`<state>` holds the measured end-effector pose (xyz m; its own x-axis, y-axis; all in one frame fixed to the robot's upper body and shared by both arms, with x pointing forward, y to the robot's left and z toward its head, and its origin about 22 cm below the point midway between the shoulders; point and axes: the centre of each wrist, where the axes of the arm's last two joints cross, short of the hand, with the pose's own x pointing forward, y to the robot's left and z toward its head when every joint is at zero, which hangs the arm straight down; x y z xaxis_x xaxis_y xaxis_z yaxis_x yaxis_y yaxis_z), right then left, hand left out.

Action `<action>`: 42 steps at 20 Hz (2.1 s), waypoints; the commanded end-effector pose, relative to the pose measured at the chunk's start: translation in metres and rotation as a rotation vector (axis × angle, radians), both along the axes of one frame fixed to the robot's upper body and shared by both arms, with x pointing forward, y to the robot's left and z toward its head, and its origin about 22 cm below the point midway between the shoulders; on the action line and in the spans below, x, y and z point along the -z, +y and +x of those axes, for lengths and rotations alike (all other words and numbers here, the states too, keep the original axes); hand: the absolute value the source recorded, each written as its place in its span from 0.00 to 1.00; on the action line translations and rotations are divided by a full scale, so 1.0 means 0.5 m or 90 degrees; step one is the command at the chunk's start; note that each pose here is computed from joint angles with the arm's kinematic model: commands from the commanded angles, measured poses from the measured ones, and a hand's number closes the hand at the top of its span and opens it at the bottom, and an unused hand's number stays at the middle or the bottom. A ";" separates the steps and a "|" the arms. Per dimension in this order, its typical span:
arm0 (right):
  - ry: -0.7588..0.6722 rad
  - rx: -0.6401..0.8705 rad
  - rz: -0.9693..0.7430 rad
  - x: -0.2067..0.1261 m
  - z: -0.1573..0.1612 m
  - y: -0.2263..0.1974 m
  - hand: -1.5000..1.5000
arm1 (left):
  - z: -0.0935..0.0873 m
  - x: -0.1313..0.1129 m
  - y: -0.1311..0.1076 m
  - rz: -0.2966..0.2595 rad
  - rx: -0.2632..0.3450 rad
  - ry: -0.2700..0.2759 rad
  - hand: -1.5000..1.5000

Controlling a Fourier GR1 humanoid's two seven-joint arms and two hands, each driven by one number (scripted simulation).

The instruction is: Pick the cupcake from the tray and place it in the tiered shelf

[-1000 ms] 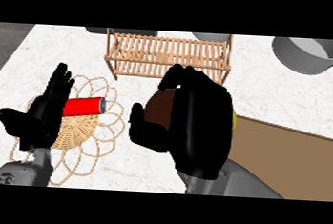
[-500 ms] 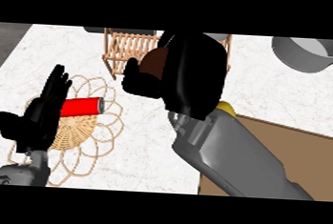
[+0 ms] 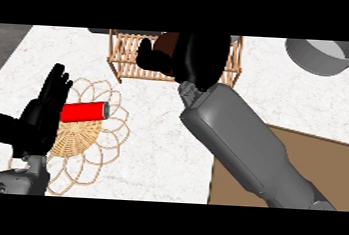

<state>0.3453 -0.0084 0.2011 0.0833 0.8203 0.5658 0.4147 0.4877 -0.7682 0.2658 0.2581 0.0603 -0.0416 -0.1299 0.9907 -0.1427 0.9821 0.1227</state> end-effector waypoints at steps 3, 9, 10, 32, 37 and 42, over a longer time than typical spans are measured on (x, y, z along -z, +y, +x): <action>-0.010 0.060 0.093 0.023 0.061 0.005 1.00 | 0.003 0.011 0.008 0.009 0.003 -0.002 0.50; -0.036 0.090 0.144 0.038 0.112 -0.022 1.00 | 0.005 0.015 0.018 0.007 -0.006 -0.002 0.50; -0.025 0.097 0.168 0.064 0.116 -0.035 1.00 | -0.003 -0.006 0.018 0.001 0.001 -0.008 0.50; -0.134 0.033 0.337 -0.047 0.154 -0.028 0.00 | -0.018 -0.006 0.031 0.004 -0.027 0.012 0.50; -0.127 0.091 0.360 -0.029 0.138 -0.096 0.00 | -0.016 0.025 0.042 0.008 -0.044 0.014 0.50; -0.103 0.131 0.373 0.001 0.093 -0.205 0.00 | -0.046 0.012 0.044 -0.003 -0.058 0.022 0.50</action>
